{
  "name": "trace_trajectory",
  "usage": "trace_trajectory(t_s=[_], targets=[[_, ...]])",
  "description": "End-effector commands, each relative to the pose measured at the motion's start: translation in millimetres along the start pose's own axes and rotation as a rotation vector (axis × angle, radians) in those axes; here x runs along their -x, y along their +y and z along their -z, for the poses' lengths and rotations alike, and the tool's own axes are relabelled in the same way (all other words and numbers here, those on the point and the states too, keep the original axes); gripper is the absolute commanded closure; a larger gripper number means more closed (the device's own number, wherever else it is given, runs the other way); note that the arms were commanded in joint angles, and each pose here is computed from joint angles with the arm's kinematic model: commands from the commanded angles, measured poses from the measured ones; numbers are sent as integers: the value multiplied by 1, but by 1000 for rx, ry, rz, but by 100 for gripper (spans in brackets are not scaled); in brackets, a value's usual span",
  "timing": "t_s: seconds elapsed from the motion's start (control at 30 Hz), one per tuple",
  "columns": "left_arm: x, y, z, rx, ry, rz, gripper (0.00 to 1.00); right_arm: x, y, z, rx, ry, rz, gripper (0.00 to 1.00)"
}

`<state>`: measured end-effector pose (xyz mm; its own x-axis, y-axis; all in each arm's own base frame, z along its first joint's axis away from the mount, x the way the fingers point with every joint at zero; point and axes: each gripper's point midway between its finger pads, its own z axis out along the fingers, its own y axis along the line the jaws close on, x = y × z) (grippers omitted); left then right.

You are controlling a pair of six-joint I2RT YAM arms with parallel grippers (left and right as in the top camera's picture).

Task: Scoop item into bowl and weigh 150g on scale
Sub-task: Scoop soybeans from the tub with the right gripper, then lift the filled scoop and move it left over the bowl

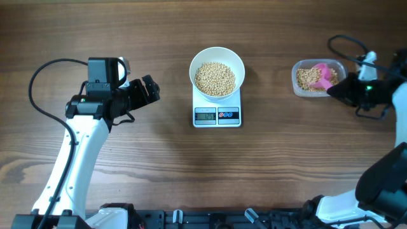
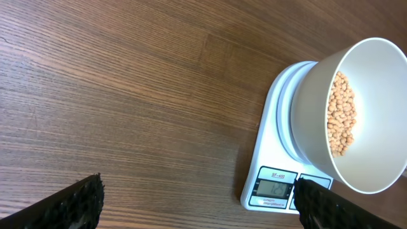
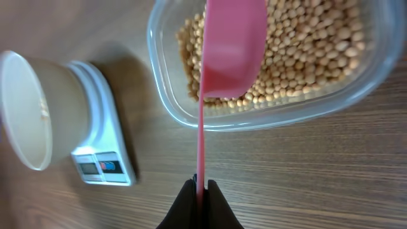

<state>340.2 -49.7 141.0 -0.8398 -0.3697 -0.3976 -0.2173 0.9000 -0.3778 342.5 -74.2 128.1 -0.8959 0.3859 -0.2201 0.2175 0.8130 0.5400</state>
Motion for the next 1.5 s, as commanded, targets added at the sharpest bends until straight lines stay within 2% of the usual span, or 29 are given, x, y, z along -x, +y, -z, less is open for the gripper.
trace_trajectory(t_s=[0.0, 0.2, 0.47, 0.6, 0.73, 0.87, 1.2, 1.47], targets=[[7, -3, 2, 1, -17, -14, 0, 6, -4, 9, 83, -32, -59, 96], [7, -3, 2, 1, -17, -14, 0, 11, -1, 21, 179, -78, -69, 96], [7, -3, 2, 1, -17, -14, 0, 4, 0, 24, 199, -61, -77, 96], [7, -3, 2, 1, -17, -14, 0, -2, 19, 28, 303, -59, 4, 96], [7, -3, 2, 1, -17, -14, 0, -7, 21, 29, 315, -40, -12, 96], [7, -3, 2, 1, -17, -14, 0, -9, 40, 36, 421, -60, 40, 96], [7, -3, 2, 1, -17, -14, 0, -1, 72, 51, 614, -116, 38, 95], [7, -3, 2, 1, -17, -14, 0, -13, 110, 34, 667, -26, 105, 96]])
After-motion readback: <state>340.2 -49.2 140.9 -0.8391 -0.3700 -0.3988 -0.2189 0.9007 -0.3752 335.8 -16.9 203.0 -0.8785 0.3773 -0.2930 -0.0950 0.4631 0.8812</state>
